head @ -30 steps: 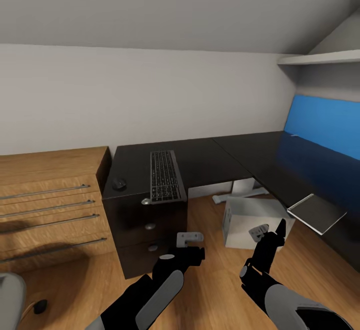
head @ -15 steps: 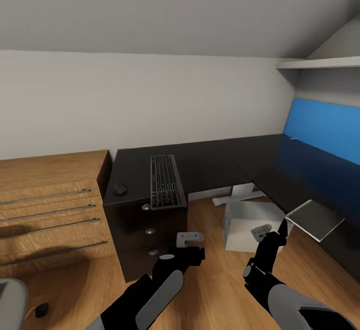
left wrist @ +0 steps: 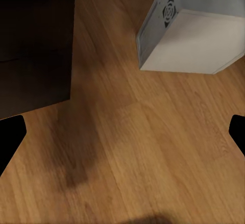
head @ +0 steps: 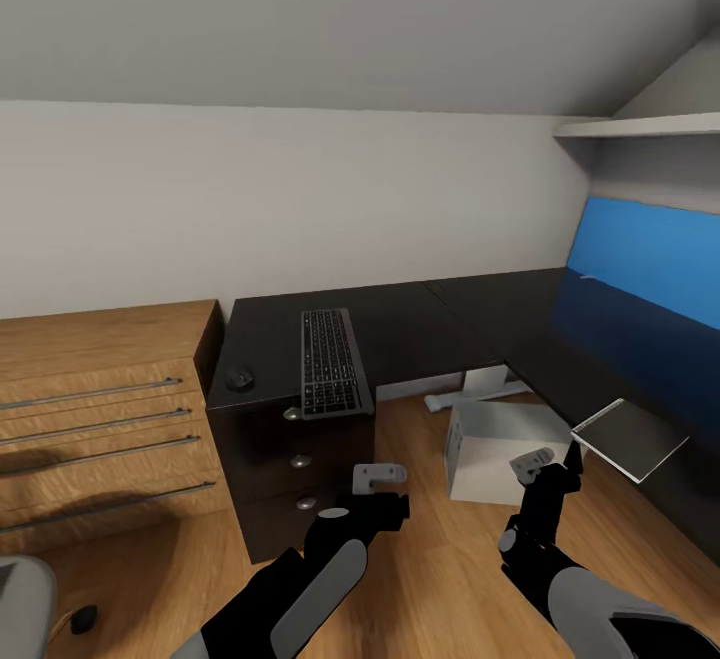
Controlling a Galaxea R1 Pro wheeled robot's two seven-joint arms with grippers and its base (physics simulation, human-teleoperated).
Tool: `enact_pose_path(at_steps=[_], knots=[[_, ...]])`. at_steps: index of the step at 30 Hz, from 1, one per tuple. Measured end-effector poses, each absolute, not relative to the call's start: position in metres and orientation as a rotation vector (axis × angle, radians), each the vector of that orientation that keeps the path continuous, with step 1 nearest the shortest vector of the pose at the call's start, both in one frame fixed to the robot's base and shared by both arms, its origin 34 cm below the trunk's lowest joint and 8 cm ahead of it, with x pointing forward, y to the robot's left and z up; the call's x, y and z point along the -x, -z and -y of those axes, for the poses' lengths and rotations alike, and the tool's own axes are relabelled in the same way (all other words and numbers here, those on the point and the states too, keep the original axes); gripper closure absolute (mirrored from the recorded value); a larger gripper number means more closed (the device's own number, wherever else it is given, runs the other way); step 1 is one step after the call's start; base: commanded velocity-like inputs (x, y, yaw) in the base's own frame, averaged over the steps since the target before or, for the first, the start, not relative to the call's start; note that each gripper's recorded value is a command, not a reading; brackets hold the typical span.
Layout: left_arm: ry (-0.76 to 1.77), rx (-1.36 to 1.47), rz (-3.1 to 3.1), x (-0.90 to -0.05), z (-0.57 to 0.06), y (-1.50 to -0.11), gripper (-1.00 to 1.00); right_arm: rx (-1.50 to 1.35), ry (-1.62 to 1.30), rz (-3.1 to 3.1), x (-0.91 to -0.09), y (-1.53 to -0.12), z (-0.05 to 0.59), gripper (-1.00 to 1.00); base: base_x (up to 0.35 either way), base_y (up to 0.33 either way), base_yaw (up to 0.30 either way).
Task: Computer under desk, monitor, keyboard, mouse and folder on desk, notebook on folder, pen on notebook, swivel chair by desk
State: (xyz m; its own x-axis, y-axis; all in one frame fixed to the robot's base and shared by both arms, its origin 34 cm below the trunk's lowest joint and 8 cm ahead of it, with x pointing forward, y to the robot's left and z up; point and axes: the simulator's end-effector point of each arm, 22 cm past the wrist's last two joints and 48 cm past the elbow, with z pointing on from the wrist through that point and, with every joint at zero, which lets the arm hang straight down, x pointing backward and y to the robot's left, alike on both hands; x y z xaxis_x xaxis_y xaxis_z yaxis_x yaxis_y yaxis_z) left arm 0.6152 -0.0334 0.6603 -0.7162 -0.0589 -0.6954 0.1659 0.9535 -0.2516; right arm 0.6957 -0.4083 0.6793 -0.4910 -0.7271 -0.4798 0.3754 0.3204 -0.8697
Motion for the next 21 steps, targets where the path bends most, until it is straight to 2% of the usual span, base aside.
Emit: enact_pose_path(at_steps=[21], knots=[[0.390,-0.078,-2.340,-0.614,0.036,-0.661,-1.00,0.344,1.340,-1.689,-0.695,-0.660,0.440,-1.00,0.000,0.000,0.000]])
